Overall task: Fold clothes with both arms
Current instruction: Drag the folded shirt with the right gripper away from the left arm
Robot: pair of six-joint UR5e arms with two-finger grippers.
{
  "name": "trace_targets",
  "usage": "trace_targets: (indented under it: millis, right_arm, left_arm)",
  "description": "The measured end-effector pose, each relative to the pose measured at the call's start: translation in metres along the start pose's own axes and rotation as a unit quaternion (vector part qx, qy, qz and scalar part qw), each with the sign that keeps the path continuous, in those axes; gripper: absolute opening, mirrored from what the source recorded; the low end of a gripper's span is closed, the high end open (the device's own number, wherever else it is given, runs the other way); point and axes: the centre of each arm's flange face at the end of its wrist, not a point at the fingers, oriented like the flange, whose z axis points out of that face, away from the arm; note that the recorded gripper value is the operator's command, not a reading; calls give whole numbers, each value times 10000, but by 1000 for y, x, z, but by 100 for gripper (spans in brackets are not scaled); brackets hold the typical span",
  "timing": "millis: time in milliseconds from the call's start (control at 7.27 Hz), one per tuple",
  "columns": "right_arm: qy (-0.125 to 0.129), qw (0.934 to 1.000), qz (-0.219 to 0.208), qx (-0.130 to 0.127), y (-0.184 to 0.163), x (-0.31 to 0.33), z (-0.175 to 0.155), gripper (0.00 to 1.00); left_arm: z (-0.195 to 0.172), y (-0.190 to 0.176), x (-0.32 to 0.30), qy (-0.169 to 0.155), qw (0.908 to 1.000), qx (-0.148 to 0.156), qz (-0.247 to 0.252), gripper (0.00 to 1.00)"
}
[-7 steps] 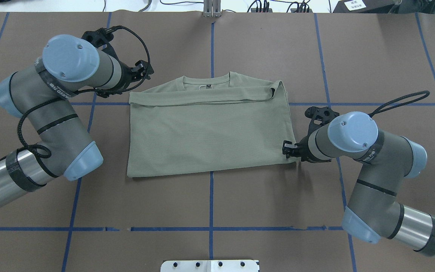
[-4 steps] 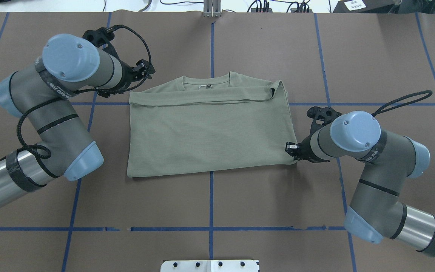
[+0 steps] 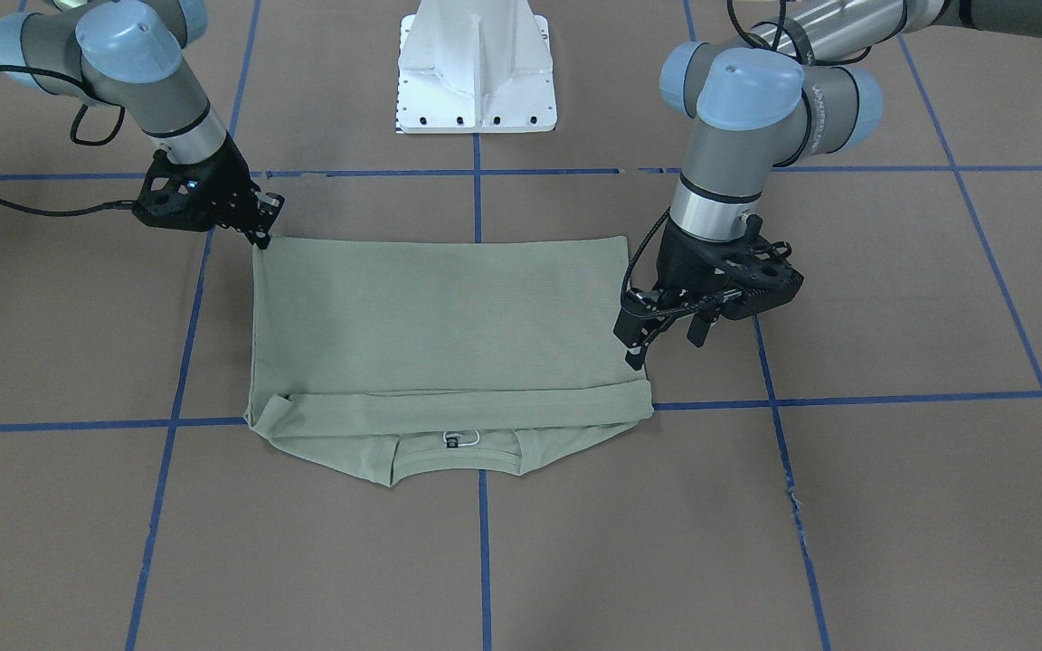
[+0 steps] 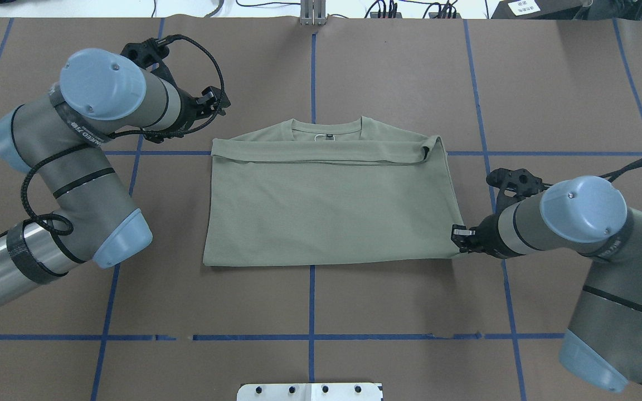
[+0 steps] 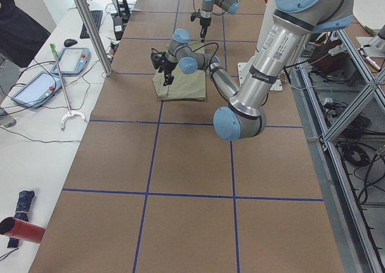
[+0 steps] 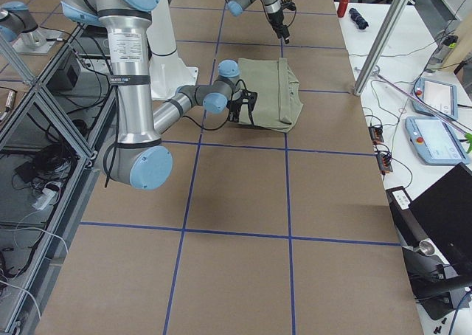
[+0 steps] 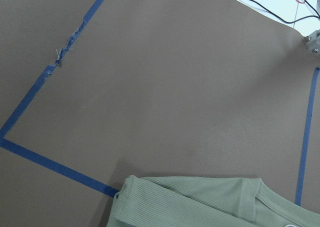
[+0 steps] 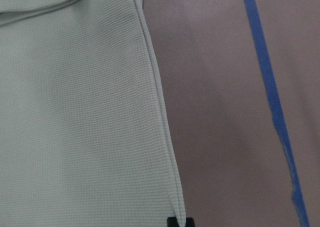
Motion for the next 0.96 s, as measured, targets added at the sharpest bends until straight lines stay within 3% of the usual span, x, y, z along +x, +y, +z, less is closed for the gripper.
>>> trace_targets:
  millis: [413,963]
  right_arm:
    - [260,9967,-235,-735,62,43,-8,0]
    - [480,9772,-797,-1908,168,55,-12,0]
  left_arm:
    - [1,0,-2,-14,10000,11,-10,100]
    - [1,-1,-3,-21,10000,35,-11,100]
